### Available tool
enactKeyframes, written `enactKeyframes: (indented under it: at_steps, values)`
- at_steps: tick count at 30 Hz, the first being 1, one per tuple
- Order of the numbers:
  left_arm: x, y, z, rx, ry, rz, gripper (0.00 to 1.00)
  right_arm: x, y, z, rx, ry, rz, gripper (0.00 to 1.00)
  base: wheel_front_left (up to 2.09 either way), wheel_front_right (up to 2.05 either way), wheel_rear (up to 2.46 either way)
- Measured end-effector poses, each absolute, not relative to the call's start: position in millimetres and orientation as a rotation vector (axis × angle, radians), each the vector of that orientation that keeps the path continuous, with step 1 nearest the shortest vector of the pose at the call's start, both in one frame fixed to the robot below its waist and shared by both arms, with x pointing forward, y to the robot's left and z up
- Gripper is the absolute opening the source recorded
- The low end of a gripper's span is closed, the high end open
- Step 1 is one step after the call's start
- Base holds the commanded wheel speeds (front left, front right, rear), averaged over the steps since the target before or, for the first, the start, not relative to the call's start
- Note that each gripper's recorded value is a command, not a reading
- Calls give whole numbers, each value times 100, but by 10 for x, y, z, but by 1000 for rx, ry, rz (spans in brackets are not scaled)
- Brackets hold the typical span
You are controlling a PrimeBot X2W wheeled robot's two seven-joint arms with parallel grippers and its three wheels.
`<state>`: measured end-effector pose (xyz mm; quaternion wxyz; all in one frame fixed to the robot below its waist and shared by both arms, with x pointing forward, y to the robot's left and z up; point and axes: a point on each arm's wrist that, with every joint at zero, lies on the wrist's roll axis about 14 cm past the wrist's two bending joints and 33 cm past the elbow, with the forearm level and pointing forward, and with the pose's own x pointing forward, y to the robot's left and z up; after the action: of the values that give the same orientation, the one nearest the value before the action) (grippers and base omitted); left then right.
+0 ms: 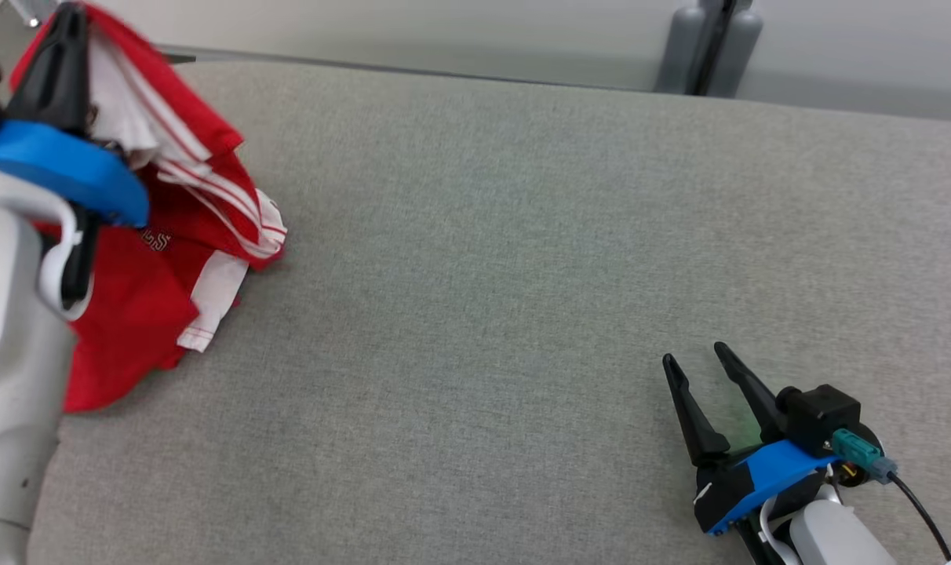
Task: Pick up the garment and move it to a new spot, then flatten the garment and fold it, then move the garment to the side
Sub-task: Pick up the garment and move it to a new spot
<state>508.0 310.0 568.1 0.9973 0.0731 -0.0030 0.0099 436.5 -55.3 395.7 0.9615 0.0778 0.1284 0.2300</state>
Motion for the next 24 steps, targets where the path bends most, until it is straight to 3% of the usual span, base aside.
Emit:
enactKeyframes:
  at_steps: [6, 13, 18, 22, 23, 24]
  values:
    - [5176, 2258, 6221, 112, -201, -180, 0, 4256, -661, 4082, 168, 237, 419, 100, 0, 0, 0]
    - [5011, 959, 6437, 2, -306, -477, 0, 4116, -932, 4155, 166, 222, 339, 100, 0, 0, 0]
    - [4746, 58, 6390, -145, -295, -671, 0, 4027, -1121, 4178, 169, 217, 280, 100, 0, 0, 0]
    - [4559, -329, 6115, -223, -205, -750, 0, 3961, -1227, 4188, 169, 216, 249, 100, 0, 0, 0]
    - [4537, -350, 5988, -222, -170, -747, 41, 3946, -1246, 4189, 170, 216, 242, 100, 0, 0, 0]
    - [4521, -358, 5875, -221, -139, -739, 98, 3932, -1258, 4194, 169, 215, 237, 100, 0, 0, 0]
